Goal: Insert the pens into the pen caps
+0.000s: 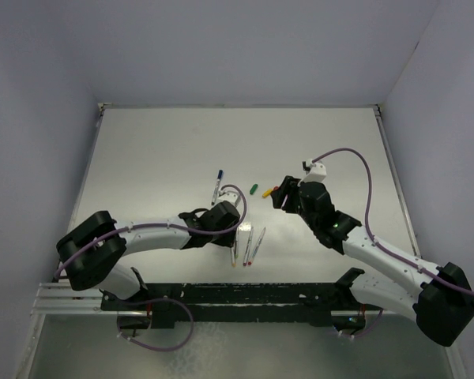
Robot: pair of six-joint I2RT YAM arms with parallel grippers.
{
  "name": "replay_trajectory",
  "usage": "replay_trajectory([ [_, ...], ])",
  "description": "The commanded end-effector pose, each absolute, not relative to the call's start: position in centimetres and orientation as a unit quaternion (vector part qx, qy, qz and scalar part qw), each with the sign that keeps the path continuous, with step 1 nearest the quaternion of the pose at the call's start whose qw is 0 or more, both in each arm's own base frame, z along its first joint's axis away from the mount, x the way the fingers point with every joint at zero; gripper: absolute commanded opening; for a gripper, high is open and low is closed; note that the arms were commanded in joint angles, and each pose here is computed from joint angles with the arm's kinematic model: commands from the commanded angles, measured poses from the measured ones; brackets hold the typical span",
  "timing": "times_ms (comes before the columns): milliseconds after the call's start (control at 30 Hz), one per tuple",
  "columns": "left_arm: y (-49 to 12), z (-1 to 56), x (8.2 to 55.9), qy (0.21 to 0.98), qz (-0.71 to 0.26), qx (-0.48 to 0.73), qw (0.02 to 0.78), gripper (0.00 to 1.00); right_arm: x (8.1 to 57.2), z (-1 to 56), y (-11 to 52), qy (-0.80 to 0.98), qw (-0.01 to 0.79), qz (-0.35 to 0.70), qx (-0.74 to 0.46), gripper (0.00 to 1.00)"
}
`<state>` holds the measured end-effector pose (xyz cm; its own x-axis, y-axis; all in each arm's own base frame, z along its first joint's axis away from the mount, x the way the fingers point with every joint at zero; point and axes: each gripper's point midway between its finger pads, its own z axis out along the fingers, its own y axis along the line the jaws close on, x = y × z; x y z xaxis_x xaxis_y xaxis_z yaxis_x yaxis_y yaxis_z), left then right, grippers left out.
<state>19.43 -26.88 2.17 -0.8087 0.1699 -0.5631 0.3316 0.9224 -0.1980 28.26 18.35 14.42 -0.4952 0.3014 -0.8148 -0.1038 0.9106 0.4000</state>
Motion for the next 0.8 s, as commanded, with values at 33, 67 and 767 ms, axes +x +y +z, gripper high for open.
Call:
replay_trajectory([
  [33, -26.5, 2.7, 19.5, 0.943, -0.118, 0.133, 0.281, 0.46, 28.6, 15.6, 18.7, 0.826, 0.515, 0.221, 0.065, 0.60],
  [67, -26.4, 2.6, 19.4, 0.944, -0.116, 0.134, 0.279, 0.46, 28.6, 15.6, 18.7, 0.826, 0.515, 0.221, 0.066, 0.60],
  [767, -26.5, 1.3, 15.2, 0.952, -0.112, 0.196, 0.205, 0.37, 28.2, 15.9, 18.9, 0.824, 0.512, 0.234, 0.069, 0.60],
])
